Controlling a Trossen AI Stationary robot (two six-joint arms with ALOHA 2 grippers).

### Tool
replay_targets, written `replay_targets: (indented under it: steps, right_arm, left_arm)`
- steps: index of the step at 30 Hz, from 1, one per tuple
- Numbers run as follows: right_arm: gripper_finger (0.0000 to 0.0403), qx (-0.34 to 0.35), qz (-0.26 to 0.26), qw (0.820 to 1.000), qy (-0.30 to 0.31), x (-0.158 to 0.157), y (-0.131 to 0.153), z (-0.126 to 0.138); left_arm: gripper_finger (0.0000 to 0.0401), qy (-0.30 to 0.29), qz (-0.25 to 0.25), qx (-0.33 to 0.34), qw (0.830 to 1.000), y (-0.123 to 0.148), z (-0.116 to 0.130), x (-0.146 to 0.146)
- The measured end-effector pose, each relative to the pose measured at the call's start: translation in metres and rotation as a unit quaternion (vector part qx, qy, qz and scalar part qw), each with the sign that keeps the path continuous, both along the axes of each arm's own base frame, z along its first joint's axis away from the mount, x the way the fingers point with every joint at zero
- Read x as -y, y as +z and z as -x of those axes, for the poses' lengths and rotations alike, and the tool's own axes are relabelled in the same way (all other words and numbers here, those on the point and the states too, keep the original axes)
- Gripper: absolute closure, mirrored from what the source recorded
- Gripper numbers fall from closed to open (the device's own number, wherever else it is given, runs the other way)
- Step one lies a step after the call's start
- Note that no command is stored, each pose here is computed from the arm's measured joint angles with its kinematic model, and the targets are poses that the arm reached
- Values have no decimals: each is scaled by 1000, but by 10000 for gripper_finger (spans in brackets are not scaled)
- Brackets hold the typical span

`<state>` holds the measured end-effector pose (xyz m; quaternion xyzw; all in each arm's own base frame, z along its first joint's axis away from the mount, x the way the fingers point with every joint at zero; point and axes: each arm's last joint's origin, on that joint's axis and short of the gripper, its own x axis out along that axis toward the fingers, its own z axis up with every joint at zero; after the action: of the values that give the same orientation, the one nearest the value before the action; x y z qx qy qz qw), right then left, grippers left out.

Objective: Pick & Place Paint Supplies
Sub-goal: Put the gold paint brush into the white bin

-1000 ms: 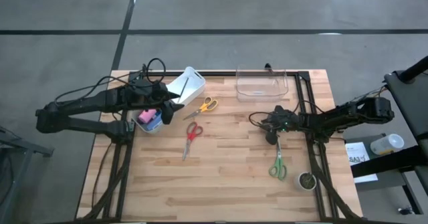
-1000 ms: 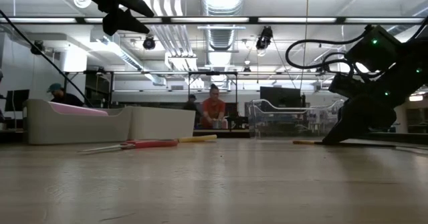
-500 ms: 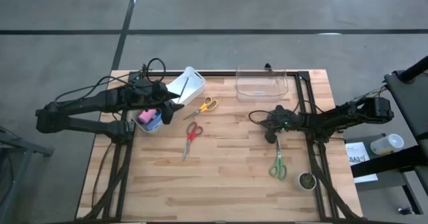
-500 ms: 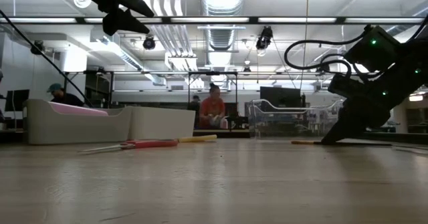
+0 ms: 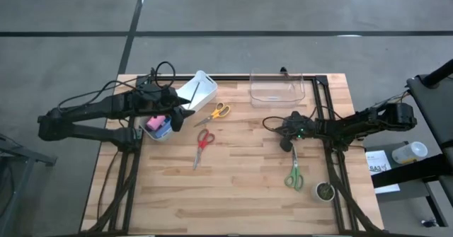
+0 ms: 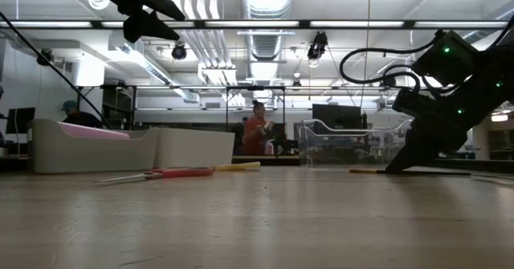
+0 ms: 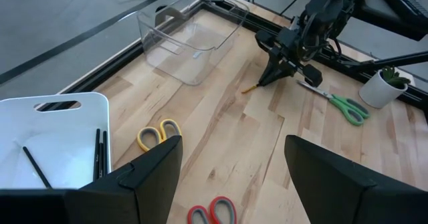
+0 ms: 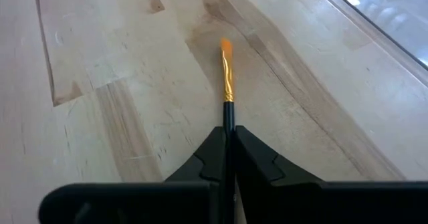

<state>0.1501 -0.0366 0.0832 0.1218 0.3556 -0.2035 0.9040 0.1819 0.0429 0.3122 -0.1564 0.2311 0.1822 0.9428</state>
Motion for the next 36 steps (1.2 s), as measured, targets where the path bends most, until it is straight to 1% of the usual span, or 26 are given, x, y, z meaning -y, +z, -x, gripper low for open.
replay_targets:
  steps: [6,10,15,19,23,28,31,36]
  right_arm:
    - [387,8,-1,1000,1,1,8,-7]
    - [387,-6,-8,1000,5,3,15,-14]
    - [387,-30,-24,999,20,5,30,-29]
    - [388,-29,-25,999,29,7,48,-43]
    - [388,-15,1,996,88,10,69,-58]
    - [388,4,37,987,158,19,96,-72]
    - [388,27,70,981,178,28,114,-79]
    - [388,47,124,974,182,49,142,-93]
  left_arm:
    - [130,0,0,0,1000,0,0,0]
    - [130,0,0,0,1000,0,0,0]
    - [130,0,0,0,1000,0,0,0]
    - [130,0,0,0,1000,0,0,0]
    - [130,0,0,0,1000,0,0,0]
    - [130,0,0,0,1000,0,0,0]
    - [130,0,0,0,1000,0,0,0]
    - [130,0,0,0,1000,0,0,0]
